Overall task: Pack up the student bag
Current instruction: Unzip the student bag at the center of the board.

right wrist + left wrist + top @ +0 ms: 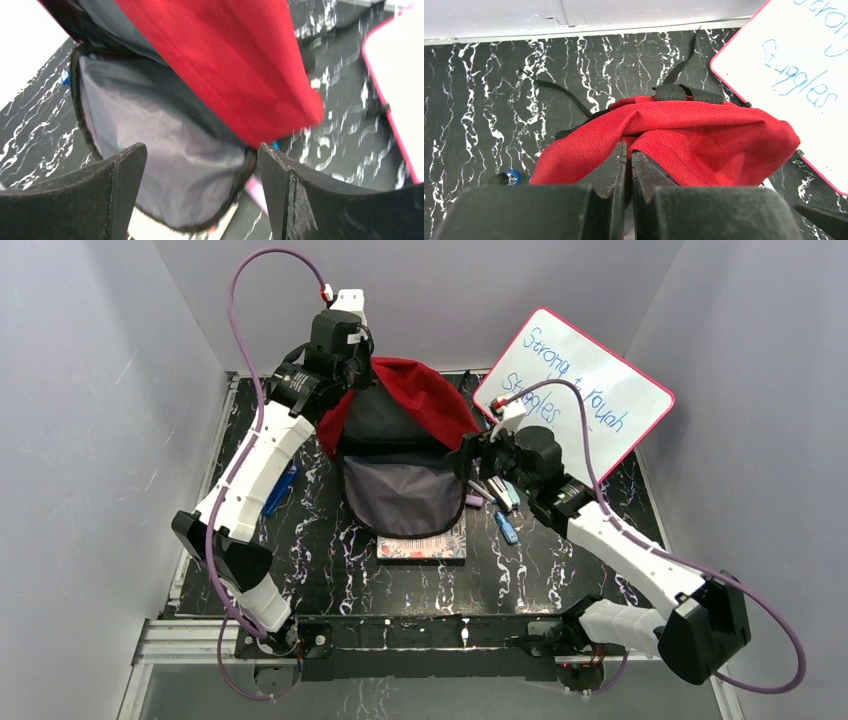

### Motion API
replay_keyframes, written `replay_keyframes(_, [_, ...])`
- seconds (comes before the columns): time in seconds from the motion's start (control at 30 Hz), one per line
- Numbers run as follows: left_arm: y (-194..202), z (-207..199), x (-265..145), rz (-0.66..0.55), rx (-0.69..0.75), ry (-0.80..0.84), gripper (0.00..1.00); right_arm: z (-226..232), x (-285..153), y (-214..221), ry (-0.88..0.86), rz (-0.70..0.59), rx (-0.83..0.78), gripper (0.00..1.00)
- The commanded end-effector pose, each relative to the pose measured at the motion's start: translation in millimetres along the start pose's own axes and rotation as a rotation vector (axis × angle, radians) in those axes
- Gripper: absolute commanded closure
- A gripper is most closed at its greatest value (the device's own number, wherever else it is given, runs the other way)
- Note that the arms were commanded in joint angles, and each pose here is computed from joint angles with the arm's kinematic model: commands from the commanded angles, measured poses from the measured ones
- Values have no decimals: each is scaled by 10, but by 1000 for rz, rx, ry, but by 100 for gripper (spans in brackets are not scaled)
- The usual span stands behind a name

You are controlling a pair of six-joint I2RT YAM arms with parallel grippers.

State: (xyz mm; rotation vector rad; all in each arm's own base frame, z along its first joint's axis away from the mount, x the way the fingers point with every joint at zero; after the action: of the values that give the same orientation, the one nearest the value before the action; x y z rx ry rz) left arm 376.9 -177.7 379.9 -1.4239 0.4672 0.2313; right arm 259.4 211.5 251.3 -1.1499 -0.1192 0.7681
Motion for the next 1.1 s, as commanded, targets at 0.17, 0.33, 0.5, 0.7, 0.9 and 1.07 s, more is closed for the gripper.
replay_keyframes(0.17, [-434, 11, -243, -89, -34, 51, 100, 735, 341, -958, -264, -481, -580, 6])
replay_keyframes(0.33, [-487, 11, -308, -100, -47, 62, 100, 873, 641, -1051, -195, -542, -710, 6])
replay_keyframes(0.5, [-509, 0, -376, -108, -54, 87, 100, 799, 982, -1141, -7, -576, -795, 8])
replay_keyframes(0.7, [-466, 17, -432, -107, -24, 99, 100, 635, 1115, -1310, 199, -635, -849, 20])
replay_keyframes(0.9, [-395, 75, -453, -99, 24, 77, 100, 754, 1058, -1330, 51, -620, -845, 53])
replay_keyframes(1.07, [-324, 43, -435, -82, 64, 110, 95, 896, 962, -1185, -148, -568, -831, 92])
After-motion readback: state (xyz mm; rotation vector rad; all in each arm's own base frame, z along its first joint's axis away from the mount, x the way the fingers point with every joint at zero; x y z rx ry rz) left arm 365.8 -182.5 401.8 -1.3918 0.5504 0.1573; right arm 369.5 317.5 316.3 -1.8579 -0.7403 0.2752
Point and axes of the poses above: each gripper's point midway between its finger pads, its own x axis out along the fingers, its own z axis along the line the jaws close on, y = z × x, the point moved 5 cm from there along -x, back along the fingers, and after that the axes turned 9 degrees about x, right-handed, at the moved point
